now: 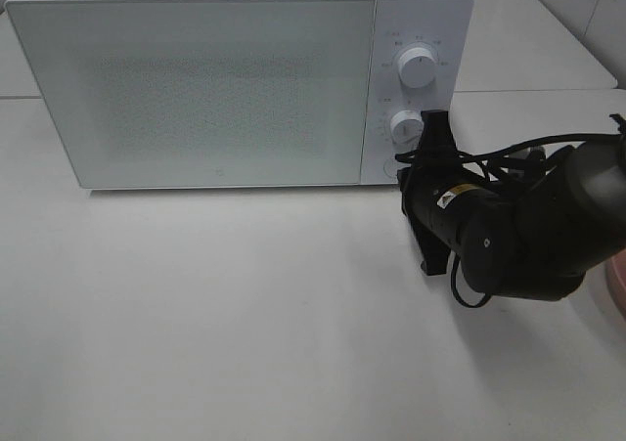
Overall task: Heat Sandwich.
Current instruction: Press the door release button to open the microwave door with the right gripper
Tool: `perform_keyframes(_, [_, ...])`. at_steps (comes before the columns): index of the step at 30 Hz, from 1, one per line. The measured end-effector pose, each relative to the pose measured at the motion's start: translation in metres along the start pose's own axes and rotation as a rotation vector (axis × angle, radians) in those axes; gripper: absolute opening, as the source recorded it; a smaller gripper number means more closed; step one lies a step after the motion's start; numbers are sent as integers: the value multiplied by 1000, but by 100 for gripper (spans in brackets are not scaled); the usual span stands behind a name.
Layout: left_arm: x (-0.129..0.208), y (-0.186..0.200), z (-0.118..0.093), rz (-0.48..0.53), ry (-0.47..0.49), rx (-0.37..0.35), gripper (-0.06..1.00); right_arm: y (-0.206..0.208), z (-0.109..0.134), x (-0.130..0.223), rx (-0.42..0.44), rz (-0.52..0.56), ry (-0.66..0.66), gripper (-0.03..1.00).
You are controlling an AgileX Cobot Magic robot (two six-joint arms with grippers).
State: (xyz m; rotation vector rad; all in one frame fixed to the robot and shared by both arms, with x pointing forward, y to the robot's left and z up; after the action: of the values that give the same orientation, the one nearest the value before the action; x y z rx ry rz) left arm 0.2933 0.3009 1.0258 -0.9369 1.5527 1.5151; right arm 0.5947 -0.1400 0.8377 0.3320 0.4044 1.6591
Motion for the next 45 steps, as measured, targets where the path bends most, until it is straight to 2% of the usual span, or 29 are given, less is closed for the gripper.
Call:
perform_keyframes(23, [0, 0, 0, 0, 0, 0, 97, -41, -5, 1, 20, -5, -28, 1])
perform_keyframes(45, [0, 0, 0, 0, 0, 0, 97, -48, 4, -5, -23, -30, -24, 1])
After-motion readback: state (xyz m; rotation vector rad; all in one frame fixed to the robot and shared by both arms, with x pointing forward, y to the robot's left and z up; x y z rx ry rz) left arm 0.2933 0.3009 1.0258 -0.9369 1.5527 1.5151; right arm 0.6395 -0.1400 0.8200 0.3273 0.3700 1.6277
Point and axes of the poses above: a point on each arm's last joint axis where the gripper is mounted, y pointing back along that axis away from the gripper, z along the wrist's bending axis when the last joint is at zero, x = y × z, the point moved 7 cm from there along -y, pointing out along that axis toward the gripper
